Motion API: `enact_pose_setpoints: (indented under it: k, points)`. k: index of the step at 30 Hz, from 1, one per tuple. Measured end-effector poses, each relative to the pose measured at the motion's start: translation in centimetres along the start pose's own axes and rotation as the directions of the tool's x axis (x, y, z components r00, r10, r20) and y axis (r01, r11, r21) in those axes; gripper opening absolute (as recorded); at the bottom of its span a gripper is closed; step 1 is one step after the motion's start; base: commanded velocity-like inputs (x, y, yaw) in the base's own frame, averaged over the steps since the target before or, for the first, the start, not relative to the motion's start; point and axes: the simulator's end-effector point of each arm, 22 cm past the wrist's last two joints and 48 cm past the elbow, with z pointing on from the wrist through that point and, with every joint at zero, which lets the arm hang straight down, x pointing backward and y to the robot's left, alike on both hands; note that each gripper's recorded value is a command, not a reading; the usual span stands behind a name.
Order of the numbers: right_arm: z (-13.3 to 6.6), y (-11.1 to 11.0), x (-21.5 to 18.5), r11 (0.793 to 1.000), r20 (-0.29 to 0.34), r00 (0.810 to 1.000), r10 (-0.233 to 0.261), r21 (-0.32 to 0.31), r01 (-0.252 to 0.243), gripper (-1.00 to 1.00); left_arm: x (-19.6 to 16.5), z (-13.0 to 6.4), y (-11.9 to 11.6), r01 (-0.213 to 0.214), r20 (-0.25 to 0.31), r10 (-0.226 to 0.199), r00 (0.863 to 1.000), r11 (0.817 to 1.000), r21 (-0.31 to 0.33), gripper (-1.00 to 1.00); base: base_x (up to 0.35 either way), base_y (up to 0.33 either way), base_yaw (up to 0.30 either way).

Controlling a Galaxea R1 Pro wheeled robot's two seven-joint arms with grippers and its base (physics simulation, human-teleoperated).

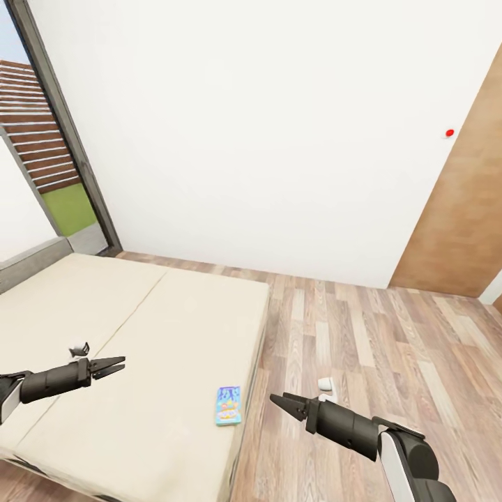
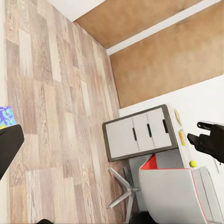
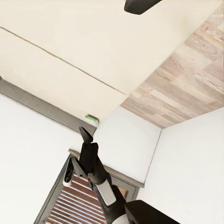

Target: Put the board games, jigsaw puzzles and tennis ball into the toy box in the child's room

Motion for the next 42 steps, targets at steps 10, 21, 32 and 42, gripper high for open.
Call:
enact_pose_setpoints:
  k: [10, 21, 32, 42]
  points:
    - [-0.1, 0.6, -0.4, 1.0, 0.007, 1.0, -0.014, -0.006, 0.014, 1.0, -0.3, 0.1, -0.8, -0.012, 0.005, 0.012, 1.0, 1.0, 0.01, 1.0, 0.0, 0.0, 0.067]
    - [-0.3, 1.3, -0.7, 0.999, 0.014, 0.999, -0.029, -0.013, 0.029, 1.0, -0.7, -0.2, -1.6, -0.028, 0.013, 0.027, 1.0, 1.0, 0.016, 1.0, 0.0, 0.0, 0.071]
    - [-0.4, 1.9, -1.0, 0.999, 0.021, 0.999, -0.045, -0.017, 0.045, 1.0, -1.1, -0.4, -2.3, -0.042, 0.019, 0.042, 0.999, 0.999, 0.02, 1.0, 0.0, 0.0, 0.078]
    - [-0.5, 2.3, -1.2, 0.998, 0.025, 0.998, -0.054, -0.019, 0.054, 1.0, -1.3, -0.5, -2.8, -0.052, 0.024, 0.051, 0.998, 0.998, 0.024, 1.0, 0.0, 0.0, 0.066]
